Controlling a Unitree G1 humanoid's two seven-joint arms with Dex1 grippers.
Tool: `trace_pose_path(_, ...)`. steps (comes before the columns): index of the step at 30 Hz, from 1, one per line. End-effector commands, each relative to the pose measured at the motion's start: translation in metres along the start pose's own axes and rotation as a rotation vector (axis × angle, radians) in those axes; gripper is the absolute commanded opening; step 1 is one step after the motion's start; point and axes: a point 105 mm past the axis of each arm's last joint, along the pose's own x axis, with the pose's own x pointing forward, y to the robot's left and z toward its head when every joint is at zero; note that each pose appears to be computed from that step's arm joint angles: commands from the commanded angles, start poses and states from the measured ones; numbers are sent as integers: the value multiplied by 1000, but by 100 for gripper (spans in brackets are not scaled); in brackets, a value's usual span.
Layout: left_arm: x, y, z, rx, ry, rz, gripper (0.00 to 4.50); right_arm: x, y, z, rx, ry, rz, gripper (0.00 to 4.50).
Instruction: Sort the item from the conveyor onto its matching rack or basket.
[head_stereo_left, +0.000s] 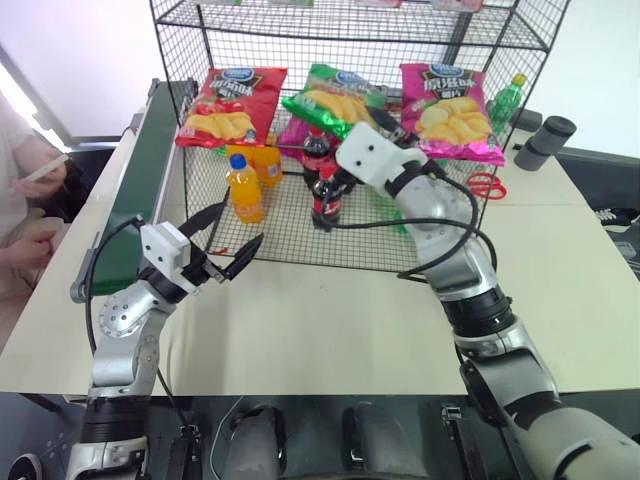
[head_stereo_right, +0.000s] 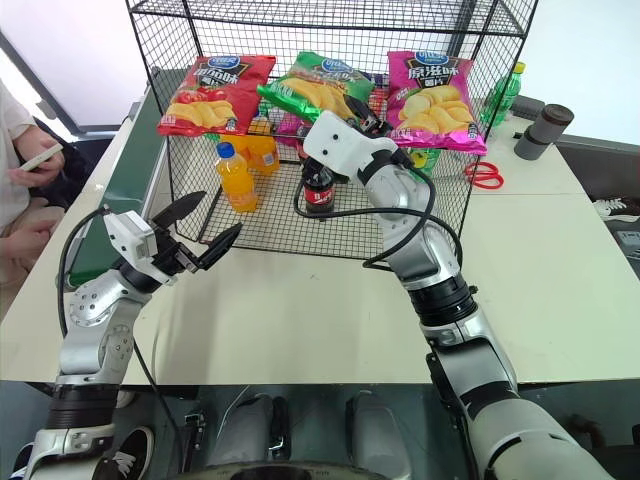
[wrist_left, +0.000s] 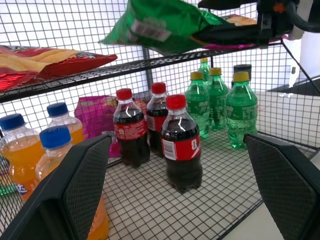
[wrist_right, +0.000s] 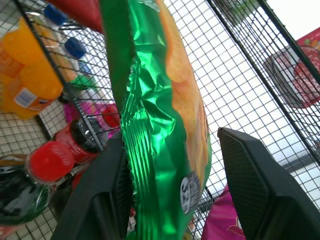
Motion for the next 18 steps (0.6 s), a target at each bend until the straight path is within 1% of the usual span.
trace_pose_path(1,4,-5,10,29,-37,-23,450,-5,-15,12,-33,-75,-29,261)
trace_pose_path(5,6,-7,10,25,-40,-30,450,-10,-8,16,-135,-121,18,261)
trace_pose_path(10,9,-10,9,31,-39,-40,450,-10,-11,13,-140,-127,11,261)
trace_pose_path(12,10,-10,9,26,-44,-38,450,-10,-12,14,-166,-136,11,212)
trace_pose_path(13,10,-10,9,26,-44,-37,450,-10,-12,14,-172,-136,13,175)
trace_pose_path(16,11,-11,10,31,-43,-42,450,-10,-13,14,-192,-142,11,31)
trace_pose_path(17,11,-10,10,34,-43,-42,450,-10,-13,14,-203,-146,12,3)
trace_pose_path(18,11,-10,10,32,-45,-38,450,-10,-12,14,-216,-150,17,3)
